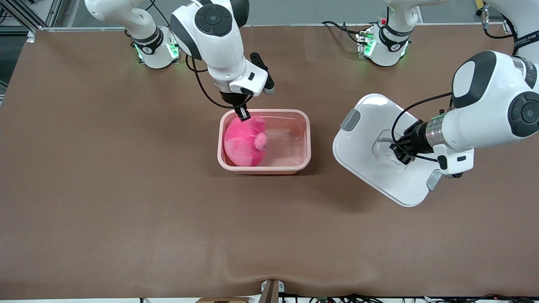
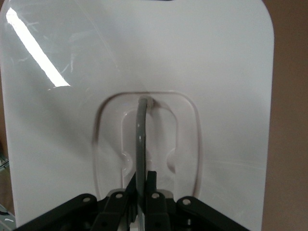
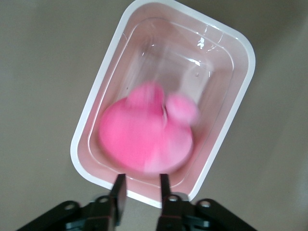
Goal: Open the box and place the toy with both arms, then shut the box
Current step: 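Release the toy into the box and withdraw the right gripper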
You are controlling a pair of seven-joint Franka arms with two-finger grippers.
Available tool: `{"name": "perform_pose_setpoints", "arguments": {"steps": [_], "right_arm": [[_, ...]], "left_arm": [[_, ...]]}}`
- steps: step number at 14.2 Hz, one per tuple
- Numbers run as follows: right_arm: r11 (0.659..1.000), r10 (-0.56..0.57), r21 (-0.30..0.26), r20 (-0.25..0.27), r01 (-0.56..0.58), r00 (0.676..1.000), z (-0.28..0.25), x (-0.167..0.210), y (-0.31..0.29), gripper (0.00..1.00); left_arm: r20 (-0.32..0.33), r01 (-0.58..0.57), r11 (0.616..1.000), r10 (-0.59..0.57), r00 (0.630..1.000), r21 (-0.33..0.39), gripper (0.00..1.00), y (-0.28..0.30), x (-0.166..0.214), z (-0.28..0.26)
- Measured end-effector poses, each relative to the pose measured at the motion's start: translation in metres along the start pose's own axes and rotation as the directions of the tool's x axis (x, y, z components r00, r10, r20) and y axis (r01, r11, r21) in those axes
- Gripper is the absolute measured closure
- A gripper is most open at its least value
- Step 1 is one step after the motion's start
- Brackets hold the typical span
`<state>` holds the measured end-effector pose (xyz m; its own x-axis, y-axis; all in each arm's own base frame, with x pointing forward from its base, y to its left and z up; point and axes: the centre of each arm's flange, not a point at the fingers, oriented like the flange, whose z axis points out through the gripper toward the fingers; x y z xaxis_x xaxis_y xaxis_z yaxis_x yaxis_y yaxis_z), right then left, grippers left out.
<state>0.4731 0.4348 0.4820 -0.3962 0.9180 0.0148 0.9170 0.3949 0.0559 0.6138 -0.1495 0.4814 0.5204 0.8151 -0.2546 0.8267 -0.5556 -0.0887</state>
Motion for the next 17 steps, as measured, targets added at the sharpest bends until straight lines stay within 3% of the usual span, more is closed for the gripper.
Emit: {"name": "perform_pose_setpoints", "arguments": {"steps": [6, 8, 12, 15, 17], "right_arm": [[1.000, 0.007, -0.011, -0.001, -0.007, 1.000, -0.007, -0.005, 0.001, 0.01], [0.999, 0.040, -0.016, 0.002, -0.040, 0.999, -0.011, -0.024, 0.006, 0.00], [0.984, 0.179, -0.008, 0.013, -0.179, 0.984, -0.029, -0.099, 0.015, 0.00], [0.936, 0.351, 0.018, 0.030, -0.351, 0.936, -0.043, -0.168, 0.012, 0.00], [0.868, 0.493, 0.034, 0.046, -0.495, 0.869, -0.051, -0.211, 0.008, 0.00]], "left_arm": [[0.028, -0.003, 1.000, 0.002, 1.000, 0.014, 0.93, -0.001, -0.004, 0.002], [0.043, -0.003, 1.000, 0.003, 0.999, 0.007, 0.93, 0.000, -0.007, 0.001], [0.045, -0.007, 1.000, 0.007, 0.999, 0.001, 0.93, 0.001, -0.009, -0.001], [0.043, -0.010, 1.000, 0.010, 0.999, -0.004, 0.93, 0.001, -0.011, -0.003], [0.043, -0.014, 1.000, 0.014, 0.999, -0.004, 0.93, 0.002, -0.013, -0.004]]}}
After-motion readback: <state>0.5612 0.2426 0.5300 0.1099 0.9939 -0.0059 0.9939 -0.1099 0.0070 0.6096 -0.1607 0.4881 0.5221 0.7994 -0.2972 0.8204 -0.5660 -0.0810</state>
